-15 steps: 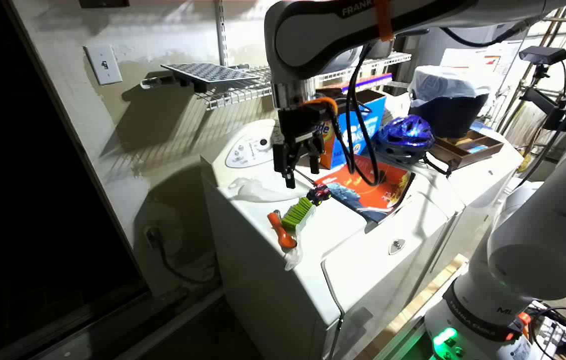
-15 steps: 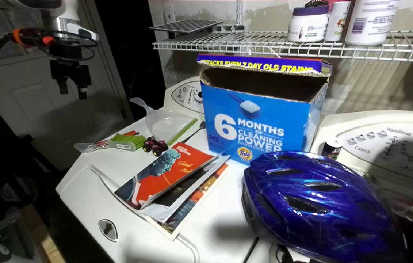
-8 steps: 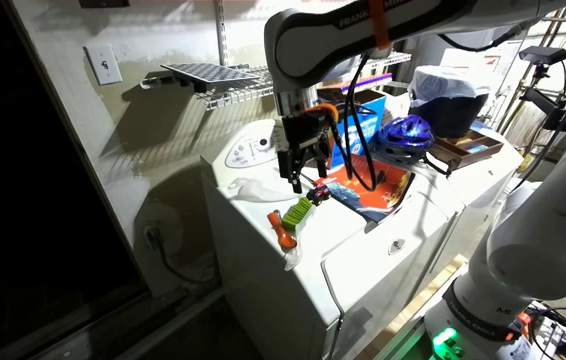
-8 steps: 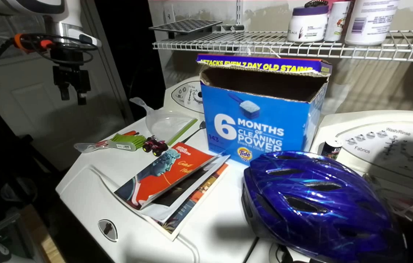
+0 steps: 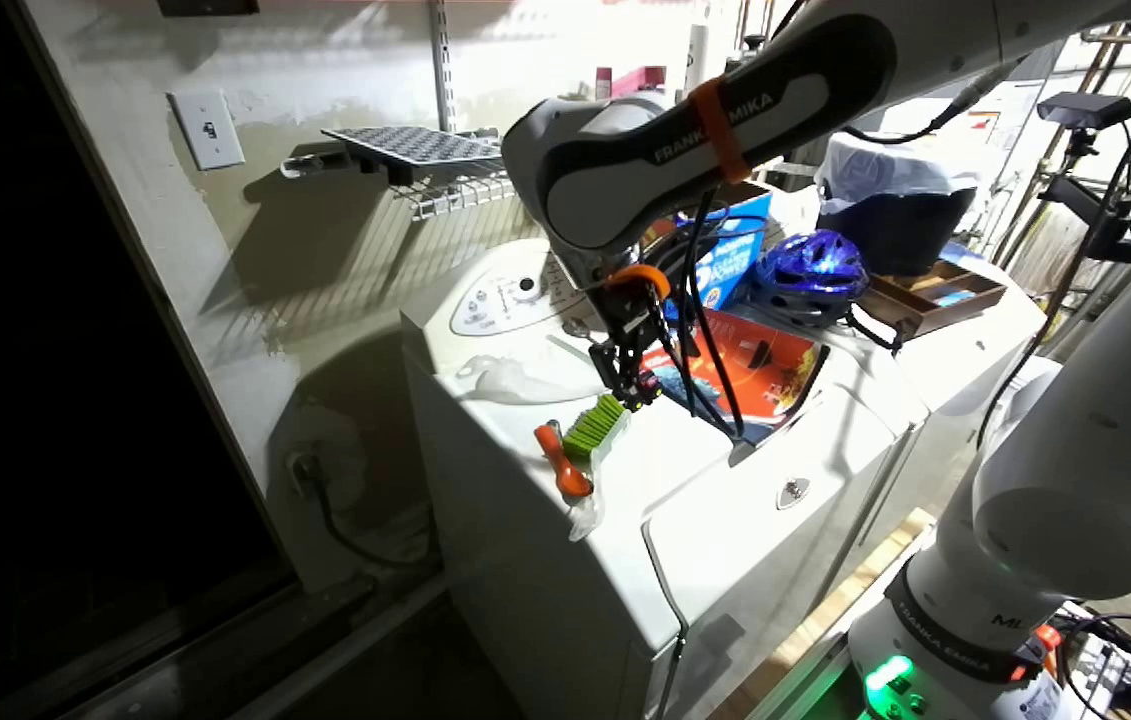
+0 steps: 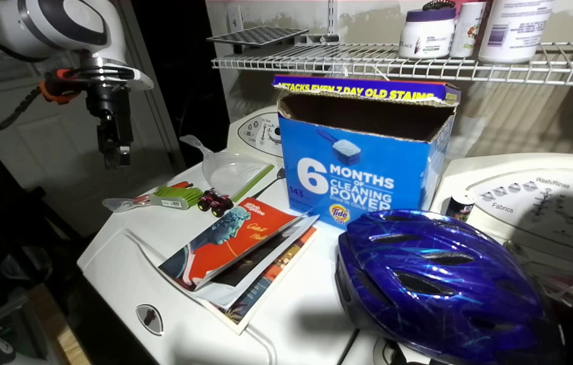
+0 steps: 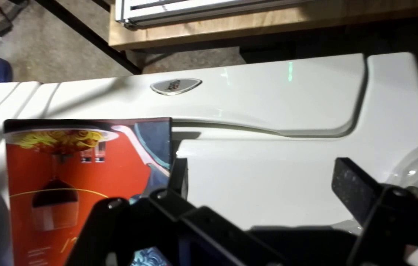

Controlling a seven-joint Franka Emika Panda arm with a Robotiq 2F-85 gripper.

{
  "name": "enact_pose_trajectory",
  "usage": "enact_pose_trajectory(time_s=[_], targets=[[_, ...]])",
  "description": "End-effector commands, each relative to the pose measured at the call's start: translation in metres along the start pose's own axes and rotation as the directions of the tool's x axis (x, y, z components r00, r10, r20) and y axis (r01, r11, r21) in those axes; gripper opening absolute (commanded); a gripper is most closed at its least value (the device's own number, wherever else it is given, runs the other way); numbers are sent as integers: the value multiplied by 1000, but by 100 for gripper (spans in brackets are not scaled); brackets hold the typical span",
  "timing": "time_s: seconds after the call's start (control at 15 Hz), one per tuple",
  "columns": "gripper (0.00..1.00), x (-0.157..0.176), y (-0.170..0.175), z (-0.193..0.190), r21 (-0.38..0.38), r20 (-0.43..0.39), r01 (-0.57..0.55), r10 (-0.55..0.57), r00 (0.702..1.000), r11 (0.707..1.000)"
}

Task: Put the magazine on the first bottom shelf

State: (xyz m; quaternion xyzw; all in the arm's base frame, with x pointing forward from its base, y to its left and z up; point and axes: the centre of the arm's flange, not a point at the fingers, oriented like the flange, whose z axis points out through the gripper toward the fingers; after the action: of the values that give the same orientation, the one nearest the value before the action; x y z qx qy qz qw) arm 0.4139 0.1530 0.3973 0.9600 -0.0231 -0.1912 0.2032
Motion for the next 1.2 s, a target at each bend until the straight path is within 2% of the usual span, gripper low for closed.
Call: enact_pose_trajectory(time_s=[0.0, 0.07, 0.13, 0.27, 0.47, 0.6, 0.67, 0.93, 1.13], targets=[[100, 11, -6, 16, -190, 29, -46, 53, 998, 981], [100, 11, -8, 18, -240, 34, -54, 64, 997, 969], [100, 5, 0, 17, -148, 22, -33, 37, 999, 988], [100, 7, -3, 24, -198, 32, -41, 49, 998, 979], [100, 8, -4, 25, -210, 33, -47, 55, 998, 977], [100, 25, -1, 38, -228, 37, 49, -42, 998, 972], [100, 31, 0, 42, -253, 5, 89, -90, 996, 963], [100, 52, -3, 58, -419, -85, 160, -214, 973, 894], [100, 61, -15, 70, -470, -165, 173, -279, 946, 866]])
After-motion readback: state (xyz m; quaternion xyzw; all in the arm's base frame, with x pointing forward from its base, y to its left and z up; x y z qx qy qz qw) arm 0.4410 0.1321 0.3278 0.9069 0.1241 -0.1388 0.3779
